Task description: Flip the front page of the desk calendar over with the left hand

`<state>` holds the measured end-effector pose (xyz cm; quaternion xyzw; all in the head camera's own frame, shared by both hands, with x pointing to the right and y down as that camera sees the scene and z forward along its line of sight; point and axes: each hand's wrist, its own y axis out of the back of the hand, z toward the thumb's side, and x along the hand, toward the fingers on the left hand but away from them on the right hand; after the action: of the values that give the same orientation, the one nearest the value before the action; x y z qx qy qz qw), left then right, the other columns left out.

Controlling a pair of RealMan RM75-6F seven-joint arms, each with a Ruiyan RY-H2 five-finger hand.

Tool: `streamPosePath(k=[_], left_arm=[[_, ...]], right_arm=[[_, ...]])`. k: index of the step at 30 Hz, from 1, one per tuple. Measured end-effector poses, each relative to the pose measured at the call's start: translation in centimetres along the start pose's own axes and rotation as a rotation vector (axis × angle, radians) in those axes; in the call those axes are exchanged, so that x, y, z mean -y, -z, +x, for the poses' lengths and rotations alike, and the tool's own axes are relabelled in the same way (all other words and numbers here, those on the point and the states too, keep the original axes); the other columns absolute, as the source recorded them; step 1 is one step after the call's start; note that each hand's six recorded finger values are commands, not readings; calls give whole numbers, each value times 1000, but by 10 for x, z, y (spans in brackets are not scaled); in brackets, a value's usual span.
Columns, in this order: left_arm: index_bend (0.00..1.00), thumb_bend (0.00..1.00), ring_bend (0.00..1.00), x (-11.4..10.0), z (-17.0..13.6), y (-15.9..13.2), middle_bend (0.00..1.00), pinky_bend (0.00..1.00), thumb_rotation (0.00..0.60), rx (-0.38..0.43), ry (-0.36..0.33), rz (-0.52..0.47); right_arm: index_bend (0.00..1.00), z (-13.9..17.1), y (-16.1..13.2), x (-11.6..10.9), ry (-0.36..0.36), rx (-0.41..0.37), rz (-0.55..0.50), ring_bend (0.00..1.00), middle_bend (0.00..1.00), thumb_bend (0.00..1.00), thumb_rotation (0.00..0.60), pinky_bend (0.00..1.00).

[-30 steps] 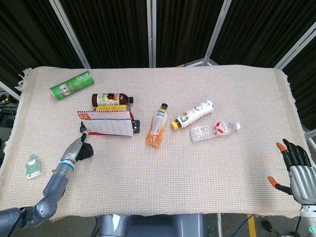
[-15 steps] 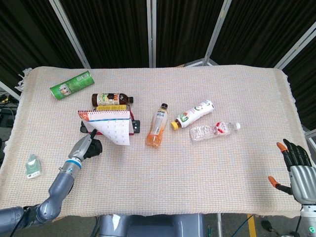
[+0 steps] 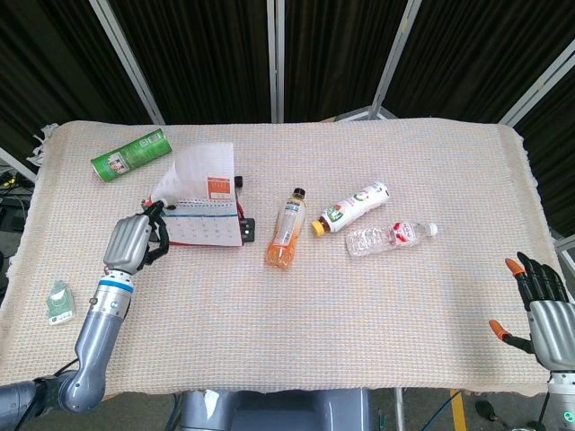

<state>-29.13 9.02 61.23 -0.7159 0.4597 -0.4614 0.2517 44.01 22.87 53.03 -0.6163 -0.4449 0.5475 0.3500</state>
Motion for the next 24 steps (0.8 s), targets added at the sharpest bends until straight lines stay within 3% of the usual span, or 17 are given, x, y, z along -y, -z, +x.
streamPosePath(k=[3,5,8,12,15,20,24], left_arm=[[0,678,217,-11,5,1,69,242,600,9,-21,42],[0,540,125,-14,9,2,9,155,600,12,-22,73],[0,358,38,-14,15,4,0,73,600,7,1,141],[0,194,4,-8,26,11,0,31,600,-23,64,204],[0,152,19,-4,33,16,0,31,600,-44,104,231],[0,148,124,6,45,28,0,63,600,-84,183,274],[0,147,137,11,49,36,0,62,600,-105,219,290]], right_arm=[[21,-1,2,1,-4,9,1,0,0,117,600,0],[22,-3,5,2,-8,18,-1,0,0,117,600,0],[22,-5,8,3,-11,25,-2,0,0,117,600,0],[22,-6,8,3,-12,26,-1,0,0,117,600,0],[22,-7,9,4,-13,30,-1,0,0,117,600,0],[22,-9,13,5,-11,37,-1,0,0,117,600,0],[21,-8,12,5,-11,34,-3,0,0,117,600,0]])
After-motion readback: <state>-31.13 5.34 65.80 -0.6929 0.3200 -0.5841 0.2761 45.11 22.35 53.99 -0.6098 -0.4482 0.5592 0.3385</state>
